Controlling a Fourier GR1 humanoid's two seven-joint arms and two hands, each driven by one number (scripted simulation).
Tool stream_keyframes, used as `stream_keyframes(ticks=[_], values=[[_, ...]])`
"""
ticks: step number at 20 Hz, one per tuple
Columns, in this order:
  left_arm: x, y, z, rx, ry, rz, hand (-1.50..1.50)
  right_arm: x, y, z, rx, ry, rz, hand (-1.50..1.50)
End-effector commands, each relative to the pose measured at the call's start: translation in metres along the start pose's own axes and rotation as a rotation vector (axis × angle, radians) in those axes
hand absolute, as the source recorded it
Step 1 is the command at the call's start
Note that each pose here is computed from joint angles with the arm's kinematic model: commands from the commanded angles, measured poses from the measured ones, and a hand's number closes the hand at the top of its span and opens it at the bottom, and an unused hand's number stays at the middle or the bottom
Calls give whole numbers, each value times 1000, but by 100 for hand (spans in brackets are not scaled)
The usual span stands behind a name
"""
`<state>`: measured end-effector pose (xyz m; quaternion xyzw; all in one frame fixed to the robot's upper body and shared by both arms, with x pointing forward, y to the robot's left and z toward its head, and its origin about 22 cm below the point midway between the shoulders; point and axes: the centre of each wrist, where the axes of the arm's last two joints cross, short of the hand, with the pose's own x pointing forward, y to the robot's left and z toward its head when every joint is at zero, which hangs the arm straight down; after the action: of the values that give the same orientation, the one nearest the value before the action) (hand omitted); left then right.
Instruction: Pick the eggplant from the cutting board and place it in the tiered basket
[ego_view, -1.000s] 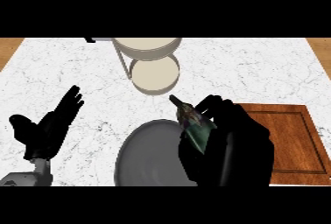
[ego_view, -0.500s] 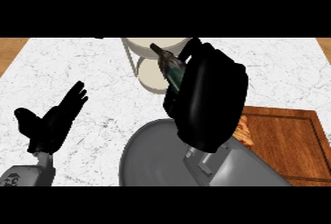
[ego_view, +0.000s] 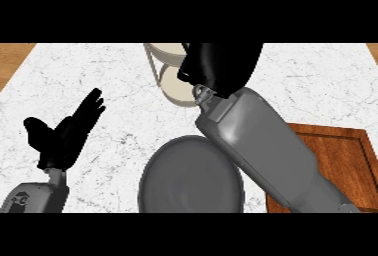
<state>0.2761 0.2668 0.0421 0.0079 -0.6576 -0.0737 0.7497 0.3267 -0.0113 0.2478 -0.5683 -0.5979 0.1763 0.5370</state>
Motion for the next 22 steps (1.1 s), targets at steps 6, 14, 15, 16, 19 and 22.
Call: stream_keyframes(ticks=[6,14,15,16,19,22], values=[[1,7,-3,-4,3,-9,0,16,35,-27,49,267,-35,150],[-2,-1,3,0,2,-4,0,15,61,-38,-9,269,19,150],[-5,8,1,1,-26,-13,0,6,72,-34,-7,262,-1,150],[-9,-5,0,8,14,3,0,9,68,-43,-16,265,13,150],[0,-9,-5,-8,-2,6,0,15,65,-41,-142,205,-74,150],[-9,-2,2,-3,-5,-10,0,1,78,-48,-151,226,-92,150]])
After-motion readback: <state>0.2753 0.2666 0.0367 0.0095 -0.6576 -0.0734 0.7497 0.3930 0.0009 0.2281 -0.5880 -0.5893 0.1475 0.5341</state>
